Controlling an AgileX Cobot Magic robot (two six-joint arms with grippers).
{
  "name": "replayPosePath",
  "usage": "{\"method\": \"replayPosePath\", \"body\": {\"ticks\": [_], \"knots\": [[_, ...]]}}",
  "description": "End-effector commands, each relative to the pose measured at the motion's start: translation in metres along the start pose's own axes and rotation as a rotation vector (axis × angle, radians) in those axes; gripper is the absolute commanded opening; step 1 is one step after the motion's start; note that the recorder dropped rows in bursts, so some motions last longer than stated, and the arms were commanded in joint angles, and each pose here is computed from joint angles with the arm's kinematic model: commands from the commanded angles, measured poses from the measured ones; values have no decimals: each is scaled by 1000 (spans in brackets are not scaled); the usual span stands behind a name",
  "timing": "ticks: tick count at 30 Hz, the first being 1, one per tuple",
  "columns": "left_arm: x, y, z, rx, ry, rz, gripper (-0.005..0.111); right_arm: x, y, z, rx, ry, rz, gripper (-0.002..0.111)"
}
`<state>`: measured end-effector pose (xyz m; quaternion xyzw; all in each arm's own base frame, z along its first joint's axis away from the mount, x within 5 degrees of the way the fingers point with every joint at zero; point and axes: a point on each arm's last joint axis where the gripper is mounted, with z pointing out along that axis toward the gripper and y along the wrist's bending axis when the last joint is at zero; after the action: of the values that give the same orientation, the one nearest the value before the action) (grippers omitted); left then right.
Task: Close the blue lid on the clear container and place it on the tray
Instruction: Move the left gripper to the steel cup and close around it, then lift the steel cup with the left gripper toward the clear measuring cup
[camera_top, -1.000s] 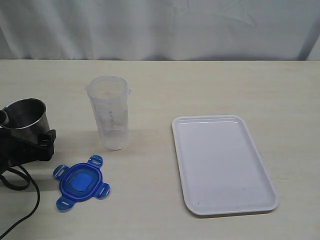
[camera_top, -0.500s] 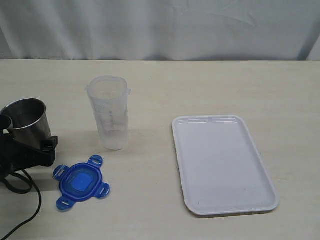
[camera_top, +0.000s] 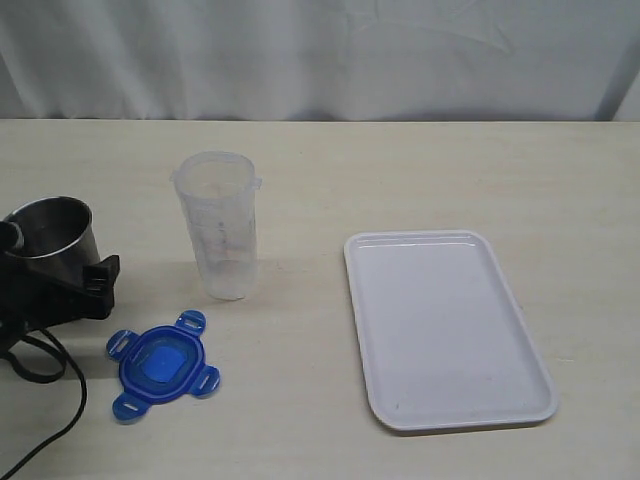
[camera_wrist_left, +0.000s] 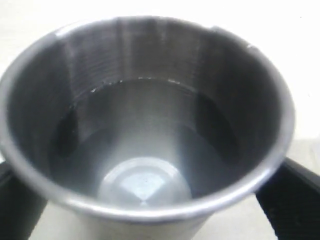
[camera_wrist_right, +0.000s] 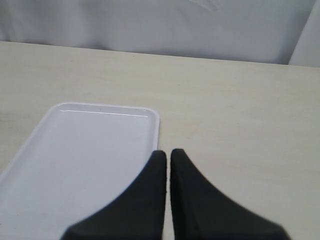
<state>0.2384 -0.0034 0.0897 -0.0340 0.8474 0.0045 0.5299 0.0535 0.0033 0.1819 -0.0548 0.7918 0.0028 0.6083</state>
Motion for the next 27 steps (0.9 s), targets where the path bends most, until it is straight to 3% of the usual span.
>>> {"method": "replayPosePath", "body": {"ticks": [1, 7, 18, 21, 27], "knots": [[-3, -1, 7, 4, 14, -16, 105, 0, 0, 0, 8, -6, 0, 4], [-4, -3, 17, 6, 82, -18, 105, 0, 0, 0, 8, -6, 0, 4], [-6, -2, 17, 3, 64, -20, 104, 0, 0, 0, 8, -6, 0, 4], [-7, -2, 17, 3, 53, -21, 94, 0, 0, 0, 8, -6, 0, 4], [-7, -3, 17, 8, 46, -18, 54, 0, 0, 0, 8, -6, 0, 4]]}}
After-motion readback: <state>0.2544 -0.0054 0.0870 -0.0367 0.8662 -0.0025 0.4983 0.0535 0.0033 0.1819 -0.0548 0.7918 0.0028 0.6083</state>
